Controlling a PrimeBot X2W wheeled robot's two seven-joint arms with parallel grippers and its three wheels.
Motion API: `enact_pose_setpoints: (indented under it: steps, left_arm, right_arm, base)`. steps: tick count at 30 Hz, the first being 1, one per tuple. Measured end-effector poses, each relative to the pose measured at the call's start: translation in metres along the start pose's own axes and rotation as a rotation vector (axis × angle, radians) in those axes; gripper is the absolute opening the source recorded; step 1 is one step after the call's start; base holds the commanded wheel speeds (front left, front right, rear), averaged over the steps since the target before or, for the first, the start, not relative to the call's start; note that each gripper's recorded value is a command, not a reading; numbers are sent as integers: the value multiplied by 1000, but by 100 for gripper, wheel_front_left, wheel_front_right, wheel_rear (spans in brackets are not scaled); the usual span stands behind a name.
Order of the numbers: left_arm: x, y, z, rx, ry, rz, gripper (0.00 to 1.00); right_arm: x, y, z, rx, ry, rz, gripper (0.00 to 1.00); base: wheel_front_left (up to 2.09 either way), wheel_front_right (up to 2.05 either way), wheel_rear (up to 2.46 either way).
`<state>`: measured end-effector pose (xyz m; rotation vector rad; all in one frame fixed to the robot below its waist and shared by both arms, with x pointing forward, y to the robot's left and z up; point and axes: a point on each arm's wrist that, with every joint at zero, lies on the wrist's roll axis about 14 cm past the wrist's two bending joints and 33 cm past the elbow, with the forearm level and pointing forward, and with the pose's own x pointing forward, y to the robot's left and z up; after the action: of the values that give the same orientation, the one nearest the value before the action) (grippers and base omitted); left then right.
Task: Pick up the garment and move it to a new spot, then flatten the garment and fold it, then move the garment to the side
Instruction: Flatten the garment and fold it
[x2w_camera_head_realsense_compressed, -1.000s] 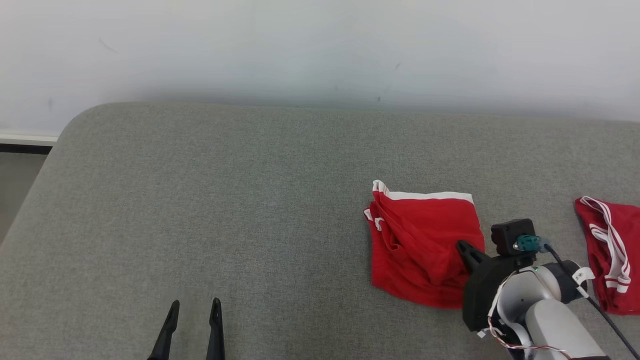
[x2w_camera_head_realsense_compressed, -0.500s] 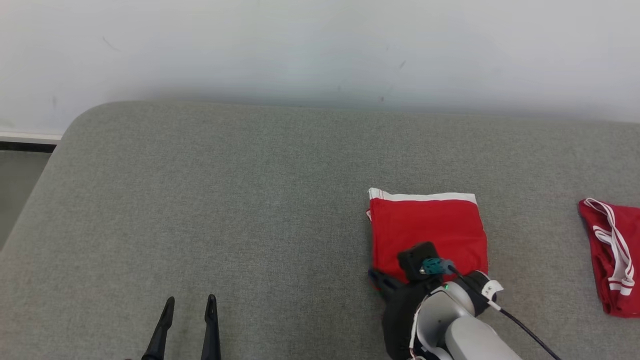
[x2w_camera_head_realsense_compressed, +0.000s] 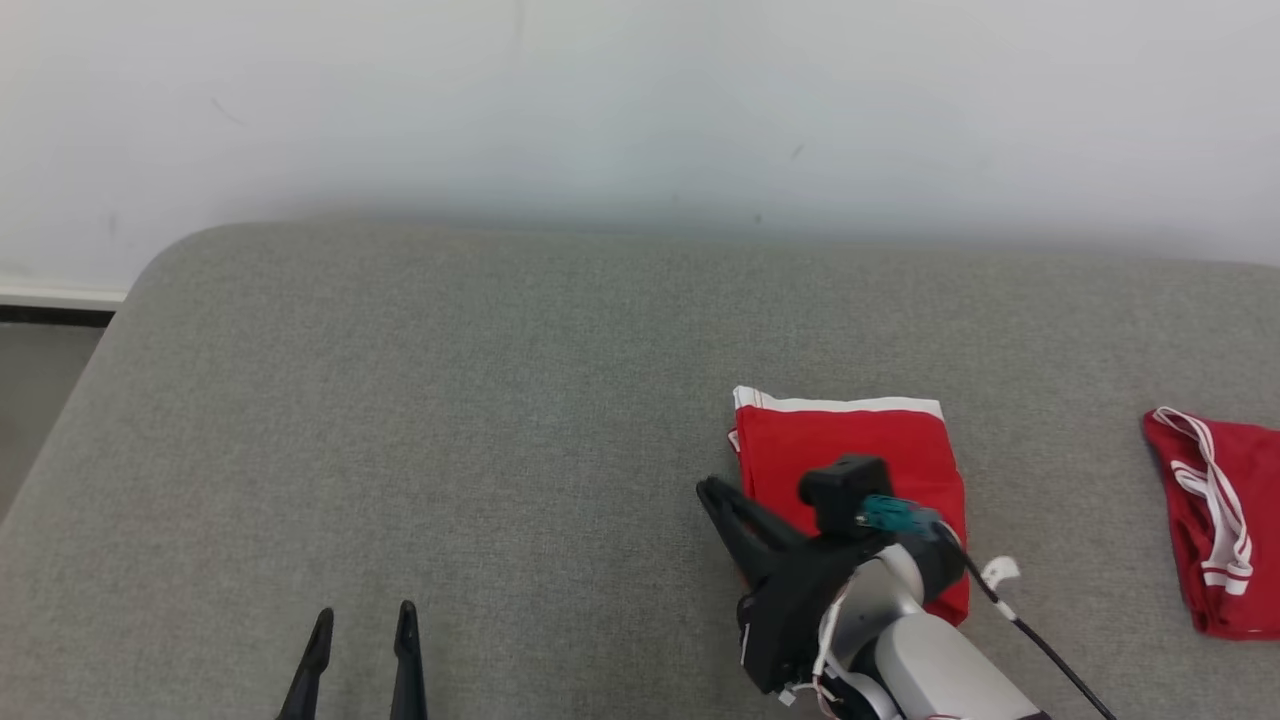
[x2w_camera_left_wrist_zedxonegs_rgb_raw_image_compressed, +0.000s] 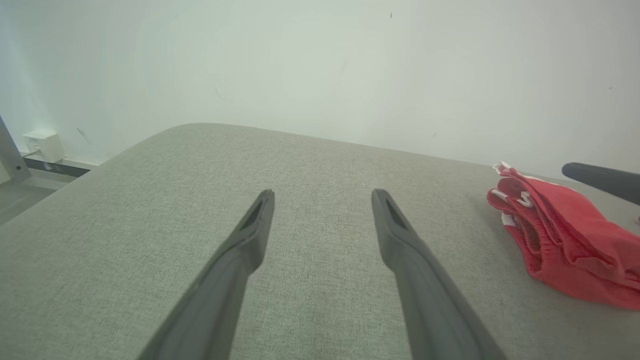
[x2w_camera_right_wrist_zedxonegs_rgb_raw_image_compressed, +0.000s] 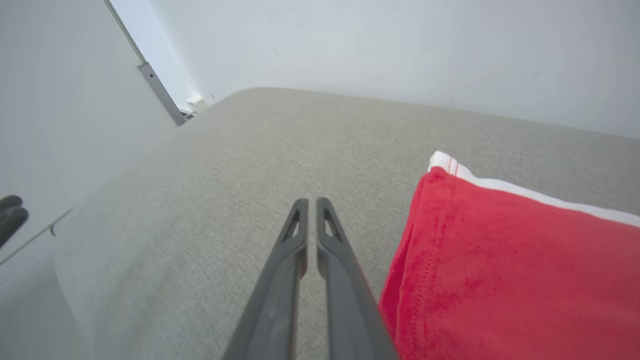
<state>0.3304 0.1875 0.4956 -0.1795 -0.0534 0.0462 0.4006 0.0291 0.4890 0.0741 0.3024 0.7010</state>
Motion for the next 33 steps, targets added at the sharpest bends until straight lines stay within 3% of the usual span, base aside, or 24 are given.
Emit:
enact_pose_setpoints:
  steps: [1,2,8,13,21,33]
  left_arm:
    - [-1,1,1,0,-3,4,100]
    - [-2,2,1,1,-4,9,100]
    - [0,2,10,8,-32,3,100]
    - [5,-2,15,12,-50,-18,100]
    - [18,-13,22,20,-73,-64,100]
    - [23,-22,15,62,-48,-112,100]
  right_arm:
    - [-3,-3,9,7,-44,-11,78]
    - [-7,-6,17,20,-85,-26,100]
    - [-44,-39,52,34,-290,-156,100]
    - [-88,-81,60,2,-365,-308,100]
    - [-143,-122,38,-20,-326,-482,100]
    - [-172,-127,1,5,-266,-540,100]
  base:
    - [0,0,0]
    - [0,0,0]
    - [0,0,0]
    - [0,0,0]
    - [0,0,0]
    - [0,0,0]
